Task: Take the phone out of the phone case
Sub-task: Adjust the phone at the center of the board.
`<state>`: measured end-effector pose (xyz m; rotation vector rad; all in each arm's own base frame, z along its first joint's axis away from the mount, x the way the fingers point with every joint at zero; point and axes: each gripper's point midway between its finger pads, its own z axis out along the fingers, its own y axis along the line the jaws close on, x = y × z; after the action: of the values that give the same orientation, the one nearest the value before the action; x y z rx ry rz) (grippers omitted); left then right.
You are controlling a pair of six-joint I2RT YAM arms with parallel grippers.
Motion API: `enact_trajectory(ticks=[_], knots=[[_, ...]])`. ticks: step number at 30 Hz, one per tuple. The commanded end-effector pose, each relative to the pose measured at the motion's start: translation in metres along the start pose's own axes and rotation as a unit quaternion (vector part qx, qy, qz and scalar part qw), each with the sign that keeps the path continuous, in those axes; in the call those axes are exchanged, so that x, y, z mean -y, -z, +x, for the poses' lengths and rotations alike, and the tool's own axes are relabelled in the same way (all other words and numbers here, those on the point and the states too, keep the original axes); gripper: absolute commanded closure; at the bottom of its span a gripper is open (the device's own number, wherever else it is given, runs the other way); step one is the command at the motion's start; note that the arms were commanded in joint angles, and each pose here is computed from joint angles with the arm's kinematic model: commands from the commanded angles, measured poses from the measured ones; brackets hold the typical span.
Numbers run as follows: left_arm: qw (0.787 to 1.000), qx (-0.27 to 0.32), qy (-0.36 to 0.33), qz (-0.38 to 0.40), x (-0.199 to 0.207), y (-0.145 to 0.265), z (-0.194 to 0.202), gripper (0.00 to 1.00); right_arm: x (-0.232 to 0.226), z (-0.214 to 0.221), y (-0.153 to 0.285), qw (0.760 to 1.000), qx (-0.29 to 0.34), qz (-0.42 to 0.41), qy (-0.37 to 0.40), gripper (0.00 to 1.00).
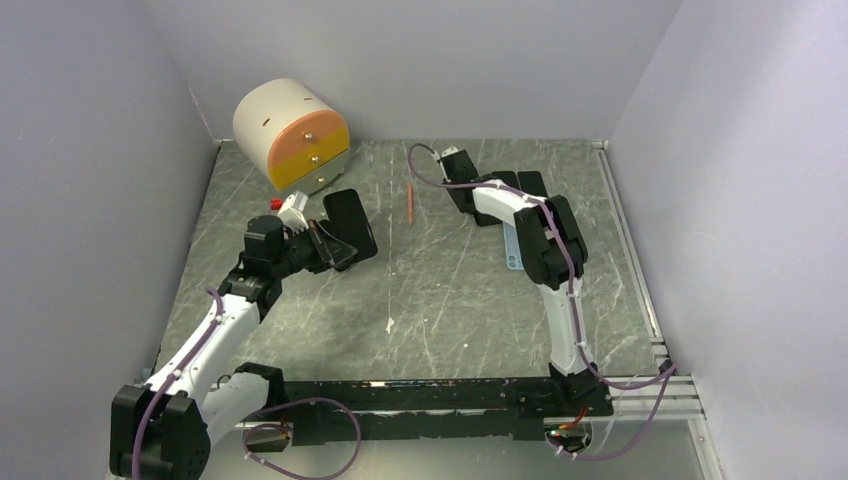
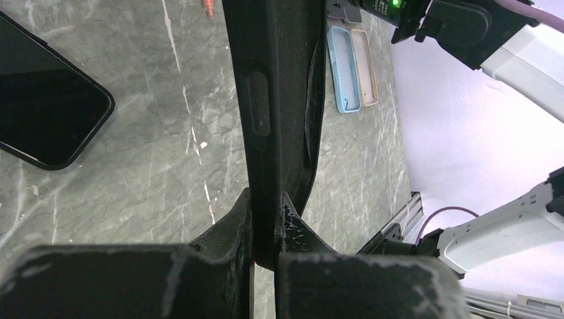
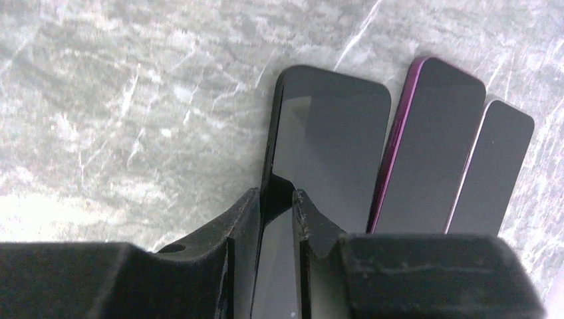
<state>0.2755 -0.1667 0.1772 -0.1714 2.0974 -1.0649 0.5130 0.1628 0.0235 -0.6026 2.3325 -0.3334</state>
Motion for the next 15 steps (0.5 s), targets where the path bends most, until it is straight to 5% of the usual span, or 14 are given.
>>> enact_trajectory(ticks=[1, 15], knots=[[0.999, 0.013, -0.019, 0.022, 0.019, 0.003, -0.015, 0.97, 0.005, 0.003, -0.013, 1.0, -0.016, 0.011, -0.019, 0.73], [1.0, 0.009, -0.013, 0.02, 0.019, 0.004, -0.014, 0.97, 0.031, -0.012, -0.027, 0.996, -0.033, 0.054, -0.056, 0.73]])
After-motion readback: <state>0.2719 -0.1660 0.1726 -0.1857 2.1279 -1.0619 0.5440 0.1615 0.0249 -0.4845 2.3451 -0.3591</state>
